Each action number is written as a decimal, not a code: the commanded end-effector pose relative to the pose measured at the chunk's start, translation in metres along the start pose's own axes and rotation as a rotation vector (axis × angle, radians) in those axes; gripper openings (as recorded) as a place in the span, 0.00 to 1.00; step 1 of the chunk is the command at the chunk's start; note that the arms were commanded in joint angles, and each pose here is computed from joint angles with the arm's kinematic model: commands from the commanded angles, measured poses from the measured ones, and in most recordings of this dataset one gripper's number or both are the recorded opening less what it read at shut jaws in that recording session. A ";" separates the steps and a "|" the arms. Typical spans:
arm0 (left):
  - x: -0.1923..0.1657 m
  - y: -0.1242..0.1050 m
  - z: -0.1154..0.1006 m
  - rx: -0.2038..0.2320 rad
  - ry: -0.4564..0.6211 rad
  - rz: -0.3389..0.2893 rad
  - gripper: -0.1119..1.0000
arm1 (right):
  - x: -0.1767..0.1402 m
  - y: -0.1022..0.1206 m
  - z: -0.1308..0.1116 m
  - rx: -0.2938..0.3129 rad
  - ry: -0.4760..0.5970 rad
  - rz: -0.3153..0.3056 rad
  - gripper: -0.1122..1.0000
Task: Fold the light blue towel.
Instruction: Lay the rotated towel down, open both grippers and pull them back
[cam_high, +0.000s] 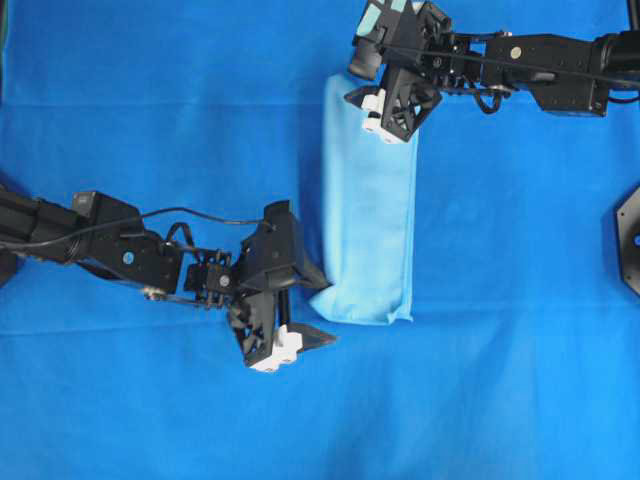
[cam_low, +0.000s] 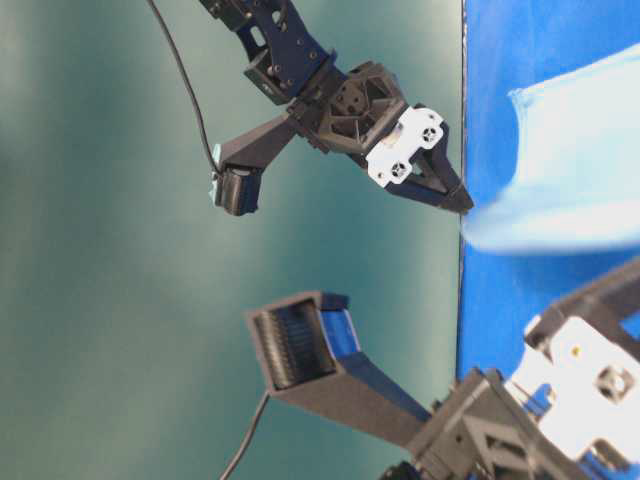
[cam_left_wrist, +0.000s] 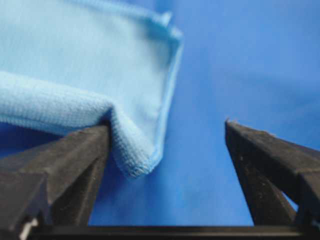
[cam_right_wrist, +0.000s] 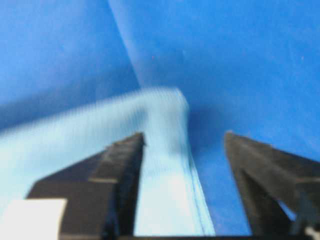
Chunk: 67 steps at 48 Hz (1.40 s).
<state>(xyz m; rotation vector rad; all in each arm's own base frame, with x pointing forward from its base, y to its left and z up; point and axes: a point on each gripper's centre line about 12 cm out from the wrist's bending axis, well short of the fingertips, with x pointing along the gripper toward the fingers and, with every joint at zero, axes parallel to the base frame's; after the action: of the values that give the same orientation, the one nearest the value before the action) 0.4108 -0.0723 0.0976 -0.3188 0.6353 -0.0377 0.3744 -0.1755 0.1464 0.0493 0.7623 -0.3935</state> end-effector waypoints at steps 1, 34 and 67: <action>-0.014 -0.006 0.015 0.004 -0.020 -0.011 0.89 | -0.006 0.000 0.013 -0.001 -0.038 -0.001 0.65; -0.131 0.031 0.041 0.074 -0.206 0.048 0.84 | -0.130 0.031 -0.029 0.053 -0.278 0.110 0.66; -0.166 0.067 0.042 0.187 -0.371 0.148 0.84 | -0.177 0.068 -0.064 0.082 -0.457 0.299 0.66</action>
<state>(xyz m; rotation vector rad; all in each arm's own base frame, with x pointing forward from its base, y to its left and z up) 0.2908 0.0229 0.1963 -0.0955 0.3138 0.0990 0.2351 -0.0397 0.2045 0.1417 0.3104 -0.1363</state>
